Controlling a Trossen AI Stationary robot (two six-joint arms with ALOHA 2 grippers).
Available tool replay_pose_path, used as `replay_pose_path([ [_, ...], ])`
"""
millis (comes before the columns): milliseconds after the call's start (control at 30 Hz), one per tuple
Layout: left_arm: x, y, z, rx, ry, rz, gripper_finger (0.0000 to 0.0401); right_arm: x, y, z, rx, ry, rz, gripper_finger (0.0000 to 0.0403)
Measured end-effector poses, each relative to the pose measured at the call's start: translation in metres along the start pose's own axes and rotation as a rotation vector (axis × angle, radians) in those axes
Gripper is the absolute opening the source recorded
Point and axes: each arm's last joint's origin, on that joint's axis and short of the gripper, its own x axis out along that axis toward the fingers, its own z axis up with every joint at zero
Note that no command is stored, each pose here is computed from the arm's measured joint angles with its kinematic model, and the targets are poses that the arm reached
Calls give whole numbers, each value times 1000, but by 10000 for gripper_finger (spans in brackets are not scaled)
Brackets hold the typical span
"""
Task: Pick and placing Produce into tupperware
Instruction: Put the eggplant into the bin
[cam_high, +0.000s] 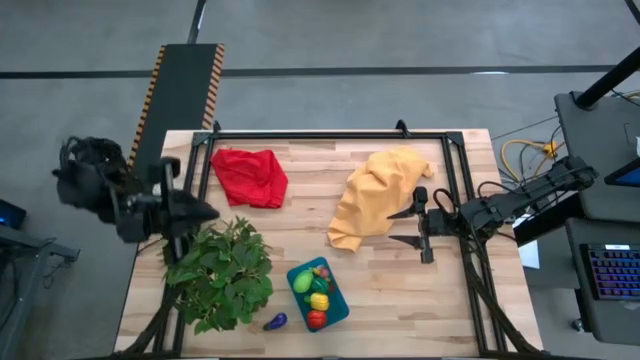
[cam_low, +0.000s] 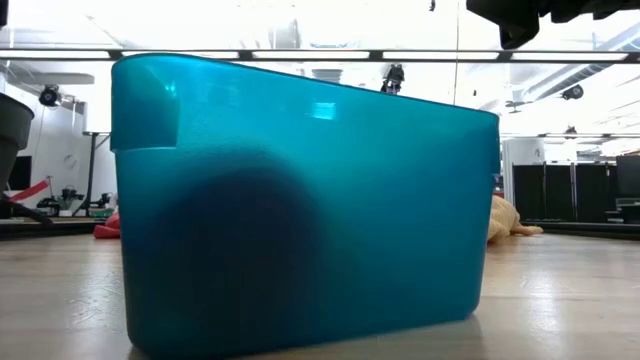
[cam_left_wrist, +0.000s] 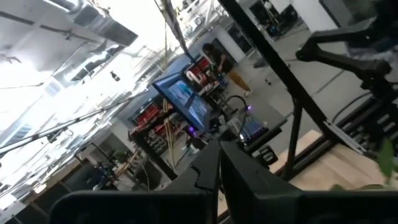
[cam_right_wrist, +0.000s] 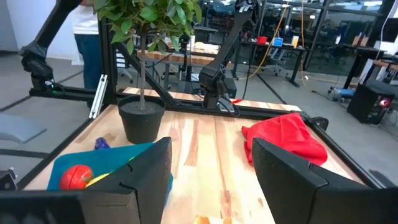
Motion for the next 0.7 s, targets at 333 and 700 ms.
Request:
replay_pose_path([
  [333,45,32,-42,13,73,63,0,0,0,-1,30,7,1,215],
  [700,43,55,-40,-13,64,99,0,0,0,-5,22,46,3,215],
])
